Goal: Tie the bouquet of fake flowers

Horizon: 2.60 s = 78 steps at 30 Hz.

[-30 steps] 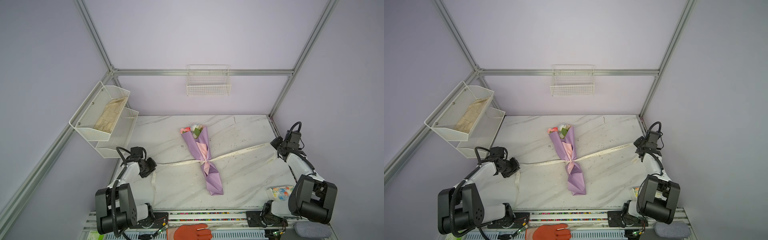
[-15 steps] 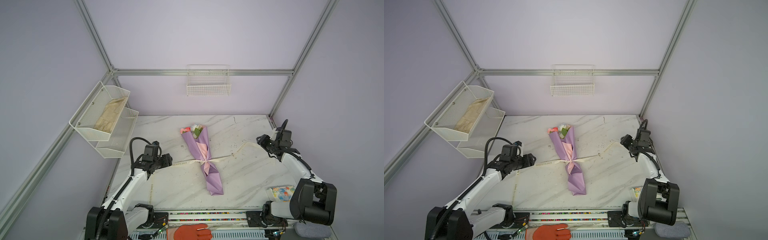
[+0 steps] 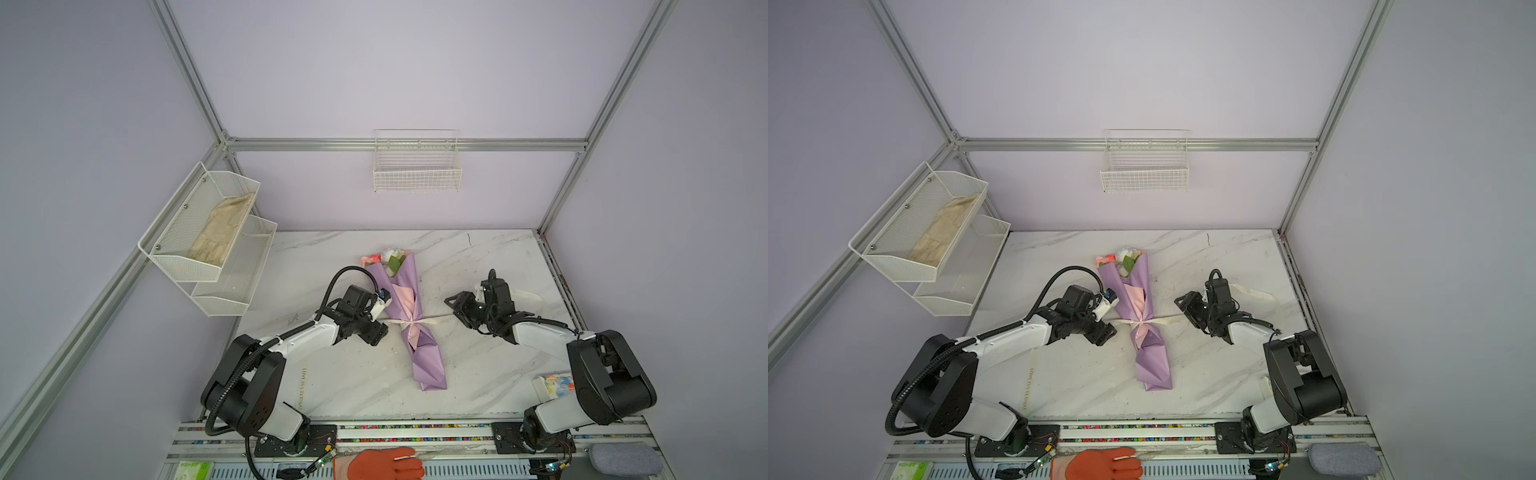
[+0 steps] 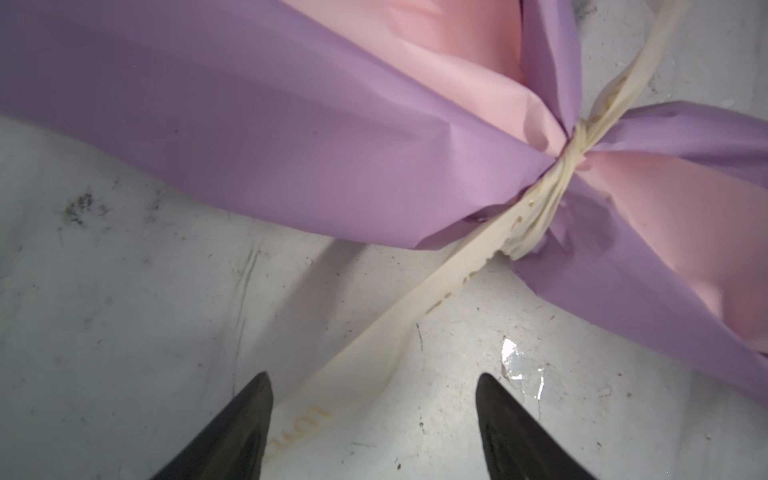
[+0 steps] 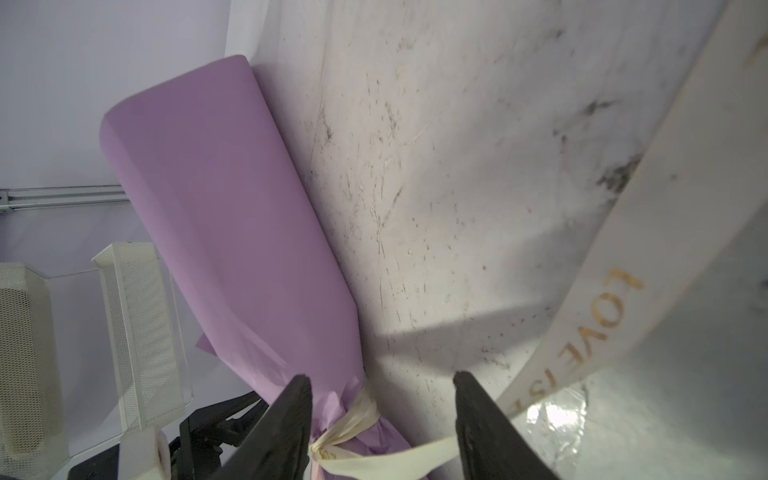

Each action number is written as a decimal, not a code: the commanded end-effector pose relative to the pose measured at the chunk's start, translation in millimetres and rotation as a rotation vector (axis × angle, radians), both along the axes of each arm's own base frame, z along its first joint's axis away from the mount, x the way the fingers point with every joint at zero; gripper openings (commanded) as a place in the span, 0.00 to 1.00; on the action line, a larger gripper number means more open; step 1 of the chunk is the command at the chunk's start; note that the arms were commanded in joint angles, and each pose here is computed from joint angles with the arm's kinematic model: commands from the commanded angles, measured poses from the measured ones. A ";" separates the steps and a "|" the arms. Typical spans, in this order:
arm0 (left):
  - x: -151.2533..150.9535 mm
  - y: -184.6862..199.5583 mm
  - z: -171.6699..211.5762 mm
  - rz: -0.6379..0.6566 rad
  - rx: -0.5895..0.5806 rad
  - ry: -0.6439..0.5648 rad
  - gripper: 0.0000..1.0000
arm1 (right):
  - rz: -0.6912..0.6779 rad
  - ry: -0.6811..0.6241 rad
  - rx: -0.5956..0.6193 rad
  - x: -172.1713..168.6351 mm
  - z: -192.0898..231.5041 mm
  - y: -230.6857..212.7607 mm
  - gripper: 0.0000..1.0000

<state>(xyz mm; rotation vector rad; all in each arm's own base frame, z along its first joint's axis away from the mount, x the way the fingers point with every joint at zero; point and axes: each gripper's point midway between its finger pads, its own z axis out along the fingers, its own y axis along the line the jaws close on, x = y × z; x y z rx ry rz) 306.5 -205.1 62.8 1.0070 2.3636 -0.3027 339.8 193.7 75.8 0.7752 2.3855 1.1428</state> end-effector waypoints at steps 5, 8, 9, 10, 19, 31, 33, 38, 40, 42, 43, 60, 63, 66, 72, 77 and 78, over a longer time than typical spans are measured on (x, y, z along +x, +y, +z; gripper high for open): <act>27.2 -23.8 27.3 -0.113 -0.004 -0.114 0.76 | -0.137 0.026 0.057 0.1 -2.1 2.5 0.61; 28.5 -27.4 22.1 -0.128 0.009 -0.086 0.72 | -0.191 0.022 0.010 -3.0 0.0 -8.5 0.61; 28.9 -28.1 20.7 -0.130 0.011 -0.078 0.70 | -0.217 0.015 -0.007 -4.3 2.6 -15.0 0.61; 27.7 -29.0 18.9 -0.135 0.013 -0.067 0.67 | -0.233 0.011 -0.020 -6.5 5.0 -19.7 0.61; 21.7 -32.7 16.3 -0.172 0.008 -0.038 0.17 | -0.218 0.085 0.039 -34.4 -6.7 -13.8 0.62; 16.9 -35.8 30.3 -0.176 -0.026 -0.044 0.00 | -0.147 0.107 0.155 -22.3 -27.3 26.8 0.62; 17.7 -34.1 31.2 -0.154 -0.025 -0.043 0.00 | -0.174 0.098 0.163 -17.6 -30.2 25.7 0.50; 21.4 -11.7 29.7 -0.004 0.033 -0.038 0.00 | -0.298 0.013 0.036 -4.6 -26.0 -4.7 0.00; 22.7 5.9 24.9 0.106 0.058 -0.005 0.00 | -0.323 -0.022 -0.078 0.5 -20.1 -19.3 0.00; 20.4 20.0 17.4 0.176 0.059 0.069 0.00 | -0.355 -0.048 -0.178 2.6 -13.2 -34.7 0.00; 19.9 27.5 13.4 0.217 0.050 0.109 0.00 | -0.365 -0.061 -0.217 2.5 -10.1 -41.2 0.00; 8.2 18.8 23.7 0.125 -0.139 0.182 0.00 | -0.177 -0.187 -0.288 3.1 22.8 -26.8 0.00; -1.6 6.1 29.6 0.030 -0.122 0.144 0.08 | -0.154 -0.178 -0.292 1.6 22.7 -24.5 0.08; -5.2 8.0 28.9 0.005 -0.071 0.125 0.24 | -0.146 -0.183 -0.293 2.1 27.5 -23.5 0.15; -5.0 30.7 17.4 -0.017 0.102 0.129 0.40 | -0.110 -0.193 -0.282 2.6 34.7 -16.9 0.18; -5.9 44.7 3.5 -0.048 0.212 0.145 0.47 | -0.100 -0.190 -0.278 1.6 34.1 -15.2 0.22; -5.2 44.9 2.8 -0.055 0.220 0.147 0.48 | -0.099 -0.188 -0.276 1.7 34.2 -15.1 0.23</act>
